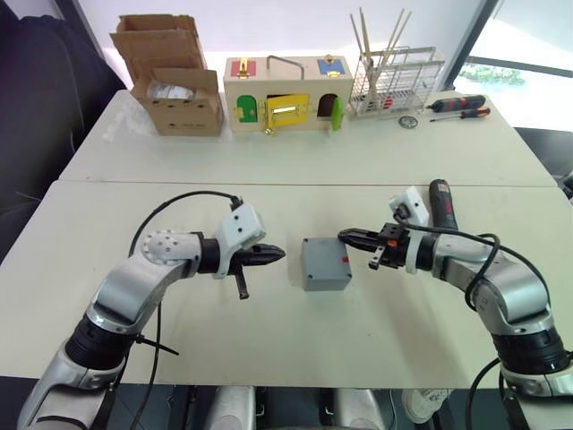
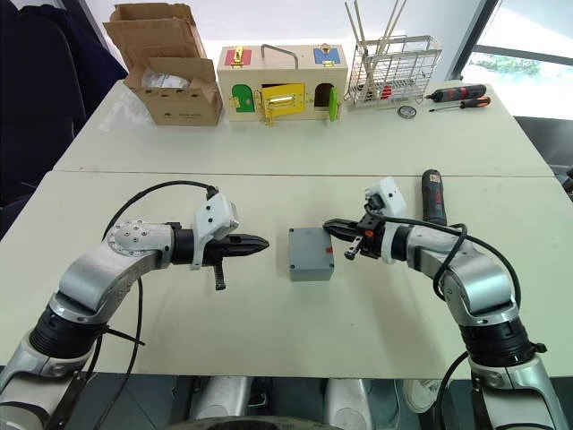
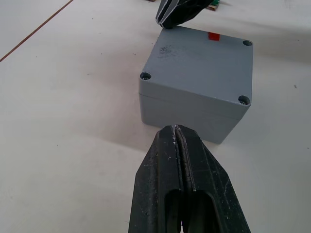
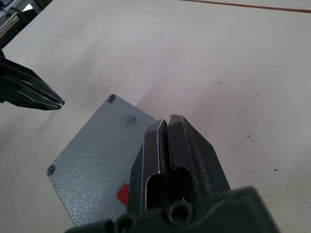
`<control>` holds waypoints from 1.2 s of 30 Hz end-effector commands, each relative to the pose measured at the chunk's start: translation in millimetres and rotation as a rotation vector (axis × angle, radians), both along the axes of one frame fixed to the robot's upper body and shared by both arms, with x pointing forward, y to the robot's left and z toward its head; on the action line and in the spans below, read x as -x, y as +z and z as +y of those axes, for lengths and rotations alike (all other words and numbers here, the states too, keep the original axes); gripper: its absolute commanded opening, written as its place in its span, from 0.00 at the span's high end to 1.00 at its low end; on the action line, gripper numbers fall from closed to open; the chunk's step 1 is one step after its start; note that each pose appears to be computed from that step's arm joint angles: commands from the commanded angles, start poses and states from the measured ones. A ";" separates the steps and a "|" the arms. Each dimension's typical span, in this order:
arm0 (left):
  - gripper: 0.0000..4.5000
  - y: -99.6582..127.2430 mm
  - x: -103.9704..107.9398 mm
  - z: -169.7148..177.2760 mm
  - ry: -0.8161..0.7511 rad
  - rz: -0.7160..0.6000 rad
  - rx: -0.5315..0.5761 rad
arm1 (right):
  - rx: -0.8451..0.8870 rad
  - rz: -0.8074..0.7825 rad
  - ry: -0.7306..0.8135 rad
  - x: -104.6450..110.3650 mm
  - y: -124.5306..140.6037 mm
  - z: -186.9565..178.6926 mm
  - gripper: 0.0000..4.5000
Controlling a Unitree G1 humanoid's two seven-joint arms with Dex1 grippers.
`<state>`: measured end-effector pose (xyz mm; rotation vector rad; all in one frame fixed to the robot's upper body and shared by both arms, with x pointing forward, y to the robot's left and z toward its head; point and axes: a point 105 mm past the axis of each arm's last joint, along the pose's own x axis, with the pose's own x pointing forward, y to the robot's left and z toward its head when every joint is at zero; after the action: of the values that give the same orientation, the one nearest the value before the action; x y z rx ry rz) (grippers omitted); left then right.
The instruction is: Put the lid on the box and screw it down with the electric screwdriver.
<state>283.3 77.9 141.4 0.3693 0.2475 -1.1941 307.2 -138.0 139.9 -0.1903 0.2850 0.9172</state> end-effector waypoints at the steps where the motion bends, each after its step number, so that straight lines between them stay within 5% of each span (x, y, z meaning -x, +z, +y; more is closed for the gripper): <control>1: 1.00 9.7 2.4 -6.3 -0.033 -0.044 0.014 | 0.027 -0.044 0.014 1.6 9.4 -2.6 0.79; 6: 1.00 15.2 3.1 -11.3 -0.056 -0.056 0.040 | 0.064 -0.082 -0.020 -2.0 23.4 -17.6 0.24; 9: 1.00 16.3 3.0 -13.7 -0.063 -0.061 0.046 | 0.071 -0.088 -0.022 -1.3 28.6 -21.6 0.00; 14: 1.00 34.9 15.2 -32.5 -0.188 -0.095 0.117 | 0.036 -0.086 -0.183 -7.8 89.8 -75.6 0.00; 18: 1.00 34.3 33.4 -44.9 -0.310 -0.122 0.088 | 0.139 0.016 -0.333 -15.8 101.1 -125.4 0.00; 25: 1.00 29.1 42.0 -59.4 -0.328 -0.165 0.086 | 0.257 0.365 -0.641 -27.4 70.7 -194.3 0.00; 32: 1.00 22.1 46.0 -70.2 -0.287 -0.151 0.118 | 0.122 0.641 -0.699 -37.1 47.9 -195.0 0.00; 36: 1.00 20.2 52.6 -67.2 -0.268 -0.149 0.120 | 0.199 0.701 -0.701 -39.8 33.4 -198.4 0.00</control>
<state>238.0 12.5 153.1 0.3781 0.0433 -1.4247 347.7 -329.2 166.5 0.0882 1.0237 0.2405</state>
